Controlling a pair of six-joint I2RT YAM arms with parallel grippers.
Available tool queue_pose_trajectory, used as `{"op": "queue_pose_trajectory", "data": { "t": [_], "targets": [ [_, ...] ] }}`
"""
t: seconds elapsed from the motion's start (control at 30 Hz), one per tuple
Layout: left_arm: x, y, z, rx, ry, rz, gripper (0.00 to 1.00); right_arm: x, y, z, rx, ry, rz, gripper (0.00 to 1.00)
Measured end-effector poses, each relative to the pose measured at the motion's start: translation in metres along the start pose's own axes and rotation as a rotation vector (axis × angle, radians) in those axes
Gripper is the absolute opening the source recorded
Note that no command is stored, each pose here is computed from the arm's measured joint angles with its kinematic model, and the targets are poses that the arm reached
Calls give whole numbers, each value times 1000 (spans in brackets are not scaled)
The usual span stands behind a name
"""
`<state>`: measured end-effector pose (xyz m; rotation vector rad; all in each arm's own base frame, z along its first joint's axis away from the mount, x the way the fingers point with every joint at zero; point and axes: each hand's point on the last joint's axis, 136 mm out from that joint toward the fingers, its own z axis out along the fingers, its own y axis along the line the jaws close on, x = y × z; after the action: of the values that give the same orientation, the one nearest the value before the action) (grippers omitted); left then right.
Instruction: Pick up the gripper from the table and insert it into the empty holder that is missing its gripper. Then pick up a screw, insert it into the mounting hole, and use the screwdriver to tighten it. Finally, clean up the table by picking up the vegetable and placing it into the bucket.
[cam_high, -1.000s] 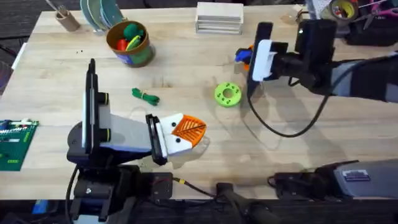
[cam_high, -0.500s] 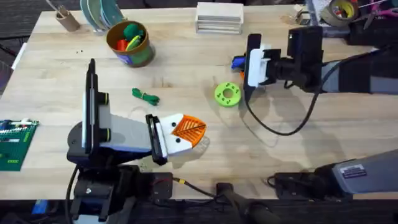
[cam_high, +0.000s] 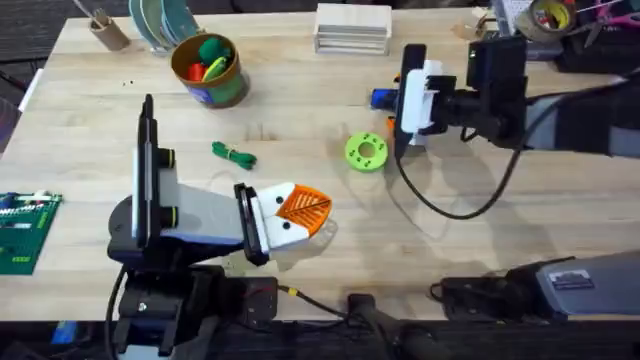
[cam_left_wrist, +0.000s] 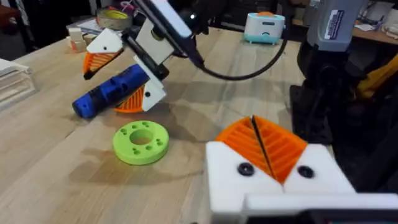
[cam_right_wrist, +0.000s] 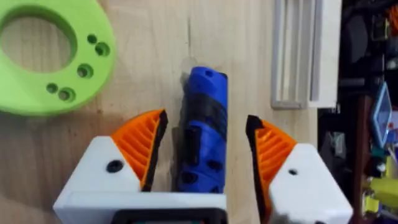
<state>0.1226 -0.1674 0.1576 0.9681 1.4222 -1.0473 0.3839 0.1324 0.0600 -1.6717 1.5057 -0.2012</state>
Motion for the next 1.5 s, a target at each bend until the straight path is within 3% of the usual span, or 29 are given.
{"op": "queue_pose_trajectory", "data": {
  "t": [0.03, 0.1, 0.23, 0.3, 0.37, 0.5, 0.57, 0.6, 0.77, 0.8, 1.03, 1.2, 1.3, 1.5],
  "targets": [
    [0, 0, 0, 0, 0, 1, 52, -3, -3, -5, 13, -4, 21, 801],
    [0, 0, 0, -2, 0, -3, 269, -11, -17, -16, 56, -18, 71, 801],
    [0, 1, 0, -4, 0, 1, 881, -34, -55, -51, 185, -77, 212, 801],
    [0, 1, 0, -4, 0, -3, 984, -44, -69, -67, 234, -110, 278, 801],
    [0, 1, 0, -4, 0, -6, 946, -52, -78, -81, 268, -138, 341, 801],
    [0, 1, 0, -4, 0, -7, 307, -58, -83, -95, 282, -164, 433, 801],
    [0, 1, 0, -5, 0, -2, 48, -58, -80, -97, 269, -163, 471, 801],
    [0, 1, 0, -5, 0, 3, 160, -58, -77, -97, 259, -160, 492, 801],
    [0, 1, 0, -7, 0, 0, 930, -57, -69, -100, 220, -160, 653, 801],
    [0, 1, 0, -7, 0, -1, 973, -57, -69, -101, 219, -167, 694, 801],
    [-1, 4, 0, -21, -1, 9, 993, -57, -67, -103, 190, -191, 971, 801],
    [-3, 17, -1, -100, -5, -1, 992, -56, -63, -102, 170, -192, 1095, 801],
    [-9, 28, -4, -178, -4, -50, 992, -56, -63, -102, 165, -198, 1151, 801],
    [-25, 42, -30, -462, 93, -258, 991, -56, -63, -102, 161, -204, 1204, 800]
  ]
}}
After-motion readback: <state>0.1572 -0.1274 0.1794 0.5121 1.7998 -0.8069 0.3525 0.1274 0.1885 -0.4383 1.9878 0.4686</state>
